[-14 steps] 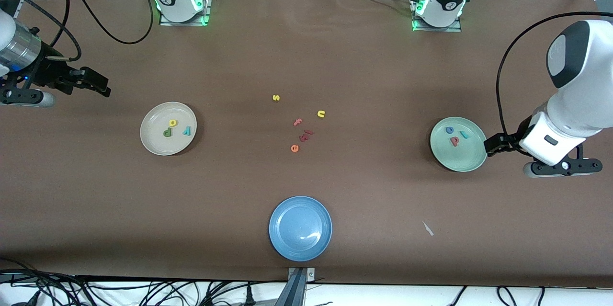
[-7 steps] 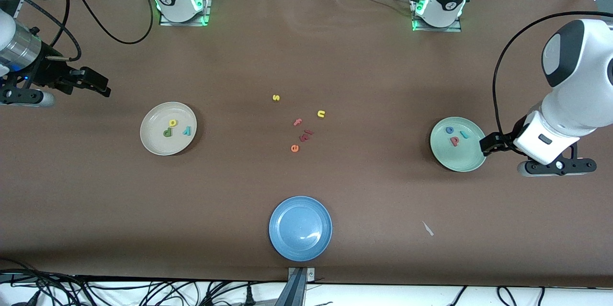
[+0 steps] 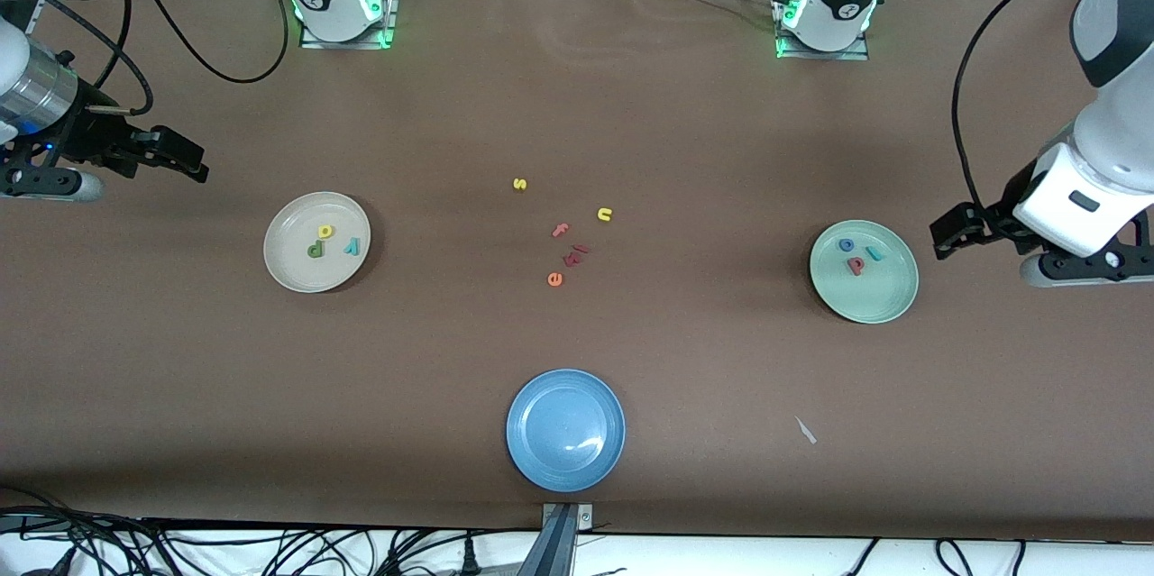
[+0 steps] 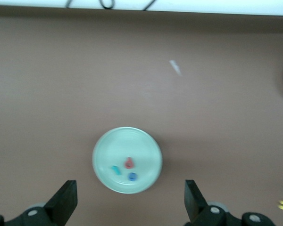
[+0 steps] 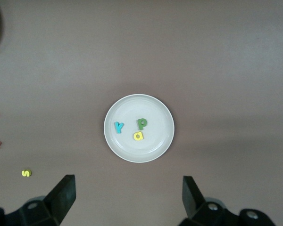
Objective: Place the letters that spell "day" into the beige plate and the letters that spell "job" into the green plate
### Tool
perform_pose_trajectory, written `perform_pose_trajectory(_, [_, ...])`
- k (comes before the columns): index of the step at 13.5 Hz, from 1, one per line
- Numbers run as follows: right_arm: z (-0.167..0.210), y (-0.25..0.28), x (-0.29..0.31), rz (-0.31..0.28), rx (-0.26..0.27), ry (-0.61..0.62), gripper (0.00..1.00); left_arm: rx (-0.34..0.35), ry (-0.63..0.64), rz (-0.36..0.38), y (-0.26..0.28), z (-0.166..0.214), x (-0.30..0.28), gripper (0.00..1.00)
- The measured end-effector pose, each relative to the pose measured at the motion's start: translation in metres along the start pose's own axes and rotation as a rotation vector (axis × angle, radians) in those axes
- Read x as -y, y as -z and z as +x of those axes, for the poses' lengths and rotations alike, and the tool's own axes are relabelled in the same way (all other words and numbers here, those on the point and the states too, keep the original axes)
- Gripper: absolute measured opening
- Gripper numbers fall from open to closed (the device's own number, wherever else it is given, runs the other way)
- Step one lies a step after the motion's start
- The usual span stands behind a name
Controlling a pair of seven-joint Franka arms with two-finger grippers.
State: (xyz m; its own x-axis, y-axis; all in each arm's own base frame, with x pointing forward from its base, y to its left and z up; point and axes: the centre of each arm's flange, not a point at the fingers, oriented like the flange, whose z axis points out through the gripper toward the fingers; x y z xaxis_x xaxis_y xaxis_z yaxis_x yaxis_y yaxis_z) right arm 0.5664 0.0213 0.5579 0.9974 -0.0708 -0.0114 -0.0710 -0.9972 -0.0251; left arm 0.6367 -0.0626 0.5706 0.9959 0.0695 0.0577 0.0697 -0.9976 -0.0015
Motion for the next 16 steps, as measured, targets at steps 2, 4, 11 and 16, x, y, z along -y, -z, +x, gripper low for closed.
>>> perform_pose_trajectory(2, [0.0,0.0,0.0,0.0,0.0,0.0,1.0,0.014,0.008,-0.057,-0.001,-0.001,-0.005,1.0])
perform_pose_trajectory(4, [0.0,0.0,0.0,0.0,0.0,0.0,1.0,0.016,0.009,-0.066,-0.001,-0.001,-0.006,1.0])
perform_pose_trajectory(11, [0.0,0.0,0.0,0.0,0.0,0.0,1.0,-0.068,0.052,-0.081,0.038,0.005,0.005,1.0])
perform_pose_trajectory(16, [0.0,0.0,0.0,0.0,0.0,0.0,1.0,-0.085,0.116,-0.08,0.05,0.006,0.018,1.0])
